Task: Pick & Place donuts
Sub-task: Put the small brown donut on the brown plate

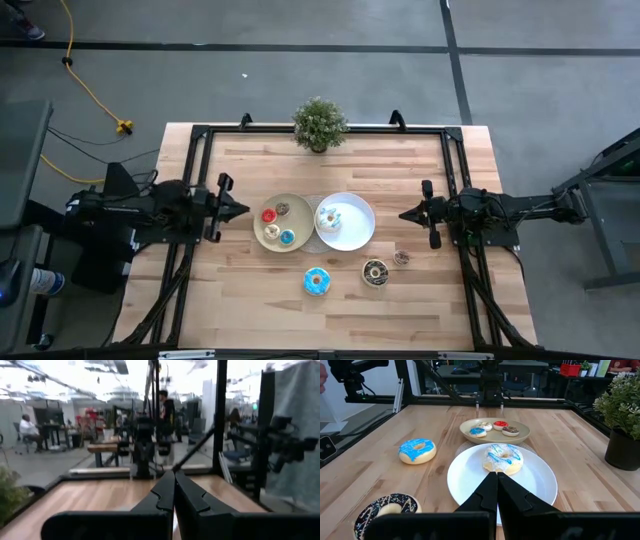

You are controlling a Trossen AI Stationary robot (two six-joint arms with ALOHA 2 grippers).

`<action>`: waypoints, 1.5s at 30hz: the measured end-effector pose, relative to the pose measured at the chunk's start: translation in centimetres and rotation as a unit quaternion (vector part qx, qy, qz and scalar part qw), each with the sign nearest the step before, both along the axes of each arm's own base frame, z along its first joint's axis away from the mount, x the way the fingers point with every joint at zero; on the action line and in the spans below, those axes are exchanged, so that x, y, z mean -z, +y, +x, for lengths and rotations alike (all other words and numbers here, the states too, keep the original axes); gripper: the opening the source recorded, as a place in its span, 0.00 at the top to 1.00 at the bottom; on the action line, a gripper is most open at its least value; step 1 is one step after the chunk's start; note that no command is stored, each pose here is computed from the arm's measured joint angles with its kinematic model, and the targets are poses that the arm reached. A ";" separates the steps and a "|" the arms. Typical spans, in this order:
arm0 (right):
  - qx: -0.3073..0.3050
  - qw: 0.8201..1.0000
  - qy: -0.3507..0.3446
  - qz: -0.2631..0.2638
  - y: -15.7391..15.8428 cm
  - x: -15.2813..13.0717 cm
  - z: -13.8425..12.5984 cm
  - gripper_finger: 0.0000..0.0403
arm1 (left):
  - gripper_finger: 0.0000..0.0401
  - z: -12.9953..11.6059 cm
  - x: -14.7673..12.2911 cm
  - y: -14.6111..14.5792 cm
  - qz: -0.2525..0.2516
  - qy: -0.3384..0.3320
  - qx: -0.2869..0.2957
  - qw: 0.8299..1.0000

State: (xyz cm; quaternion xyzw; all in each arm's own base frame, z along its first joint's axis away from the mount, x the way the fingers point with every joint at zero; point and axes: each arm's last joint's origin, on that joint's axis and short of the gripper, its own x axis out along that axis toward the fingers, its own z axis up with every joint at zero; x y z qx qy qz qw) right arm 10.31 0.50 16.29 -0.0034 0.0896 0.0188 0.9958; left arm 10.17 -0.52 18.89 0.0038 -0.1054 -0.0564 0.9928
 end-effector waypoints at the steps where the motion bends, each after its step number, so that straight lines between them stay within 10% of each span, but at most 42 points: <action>1: 0.000 1.000 0.000 0.000 0.0 0.0 0.0 1.00 | 1.00 0.0 0.1 0.0 0.002 0.008 0.000 1.000; 45: 0.000 1.000 0.000 0.000 0.0 0.0 0.0 1.00 | 1.00 -0.3 2.2 0.2 0.061 0.102 -0.046 0.992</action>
